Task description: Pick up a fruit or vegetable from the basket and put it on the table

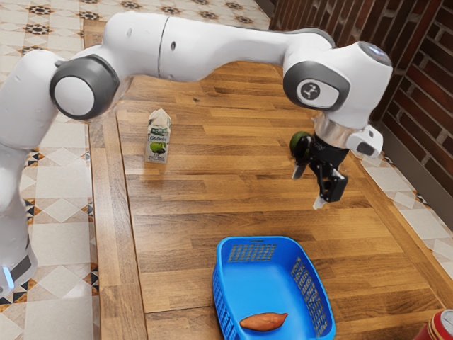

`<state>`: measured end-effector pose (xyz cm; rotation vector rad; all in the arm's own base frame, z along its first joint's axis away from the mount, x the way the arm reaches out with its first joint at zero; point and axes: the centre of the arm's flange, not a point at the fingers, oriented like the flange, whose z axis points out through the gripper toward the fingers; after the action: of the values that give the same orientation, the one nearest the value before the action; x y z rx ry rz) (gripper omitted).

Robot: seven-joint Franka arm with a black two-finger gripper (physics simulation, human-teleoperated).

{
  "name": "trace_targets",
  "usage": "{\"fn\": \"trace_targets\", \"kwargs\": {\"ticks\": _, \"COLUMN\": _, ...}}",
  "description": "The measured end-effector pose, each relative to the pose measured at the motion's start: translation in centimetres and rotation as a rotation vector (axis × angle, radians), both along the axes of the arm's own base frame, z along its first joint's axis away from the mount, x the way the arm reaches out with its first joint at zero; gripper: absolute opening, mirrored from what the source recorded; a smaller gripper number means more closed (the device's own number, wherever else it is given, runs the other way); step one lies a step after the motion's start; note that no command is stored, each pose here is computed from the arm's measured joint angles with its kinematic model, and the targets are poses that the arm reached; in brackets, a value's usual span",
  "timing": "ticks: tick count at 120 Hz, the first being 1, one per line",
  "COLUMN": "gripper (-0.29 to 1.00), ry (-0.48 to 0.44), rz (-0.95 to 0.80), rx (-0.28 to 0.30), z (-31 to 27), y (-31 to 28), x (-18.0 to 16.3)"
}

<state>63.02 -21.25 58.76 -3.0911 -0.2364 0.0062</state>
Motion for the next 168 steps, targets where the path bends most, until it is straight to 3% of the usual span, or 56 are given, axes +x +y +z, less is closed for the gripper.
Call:
{"fn": "trace_targets", "kwargs": {"ticks": 17, "gripper": 0.70, "ry": -0.023, "rz": -0.019, "rx": 0.023, "z": -2.7, "y": -9.5, "x": -4.7}}
{"fn": "trace_targets", "kwargs": {"ticks": 36, "gripper": 0.70, "ry": -0.035, "rz": 0.046, "rx": -0.008, "z": -6.3, "y": -13.1, "x": -5.4}}
{"fn": "trace_targets", "kwargs": {"ticks": 51, "gripper": 0.70, "ry": -0.039, "rz": 0.037, "rx": -0.030, "z": -7.6, "y": -16.8, "x": -8.1}}
{"fn": "trace_targets", "kwargs": {"ticks": 85, "gripper": 0.69, "ry": -0.023, "rz": 0.098, "rx": -0.034, "z": -12.2, "y": -18.0, "x": -10.2}}
{"fn": "trace_targets", "kwargs": {"ticks": 121, "gripper": 0.69, "ry": -0.043, "rz": 0.098, "rx": -0.046, "z": -11.9, "y": -19.9, "x": -14.0}}
{"fn": "trace_targets", "kwargs": {"ticks": 168, "gripper": 0.67, "ry": -0.031, "rz": 0.122, "rx": -0.031, "z": -13.4, "y": -18.6, "x": -13.1}}
